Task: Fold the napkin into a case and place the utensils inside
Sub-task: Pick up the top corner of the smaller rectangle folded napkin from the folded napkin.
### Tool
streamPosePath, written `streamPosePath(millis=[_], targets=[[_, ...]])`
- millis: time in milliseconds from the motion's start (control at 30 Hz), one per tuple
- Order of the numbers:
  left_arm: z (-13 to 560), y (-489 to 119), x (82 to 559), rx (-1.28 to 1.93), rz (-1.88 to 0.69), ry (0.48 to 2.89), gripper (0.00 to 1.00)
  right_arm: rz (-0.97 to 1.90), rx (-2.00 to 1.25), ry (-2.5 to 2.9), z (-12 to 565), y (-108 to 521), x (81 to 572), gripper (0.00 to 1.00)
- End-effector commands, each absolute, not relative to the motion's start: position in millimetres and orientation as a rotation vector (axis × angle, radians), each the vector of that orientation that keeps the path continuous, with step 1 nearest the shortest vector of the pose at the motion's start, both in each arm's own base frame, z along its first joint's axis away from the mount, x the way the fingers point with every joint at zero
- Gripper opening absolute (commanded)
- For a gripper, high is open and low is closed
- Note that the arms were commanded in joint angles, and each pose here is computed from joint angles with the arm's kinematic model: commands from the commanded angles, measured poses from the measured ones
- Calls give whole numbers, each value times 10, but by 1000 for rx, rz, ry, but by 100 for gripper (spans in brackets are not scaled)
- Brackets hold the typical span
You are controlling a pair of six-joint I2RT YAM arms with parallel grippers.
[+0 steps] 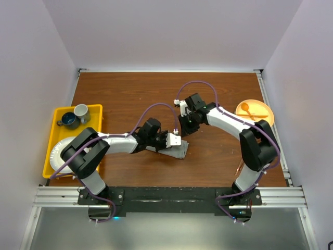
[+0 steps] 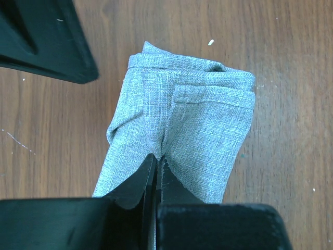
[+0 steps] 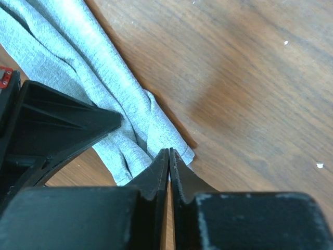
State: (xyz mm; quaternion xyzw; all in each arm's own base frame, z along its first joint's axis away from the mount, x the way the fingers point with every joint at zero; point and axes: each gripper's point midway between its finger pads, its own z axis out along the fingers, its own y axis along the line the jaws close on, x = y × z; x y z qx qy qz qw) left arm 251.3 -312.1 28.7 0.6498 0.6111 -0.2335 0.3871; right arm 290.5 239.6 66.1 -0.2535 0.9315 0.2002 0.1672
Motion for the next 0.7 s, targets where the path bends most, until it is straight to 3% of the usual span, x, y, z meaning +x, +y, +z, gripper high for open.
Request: streamPosePath(millis=[0, 267, 667], targets=[[418, -3170, 2560, 1633, -556, 1492, 0, 610, -758, 2662, 609, 2409, 2786, 2], [384, -3171, 2548, 1630, -557, 1506, 0, 678, -848, 2668, 525, 2459, 2600, 1], [369, -3176, 2543, 1618, -567, 1530, 0, 642, -909, 2634, 579, 2598, 2500, 26]])
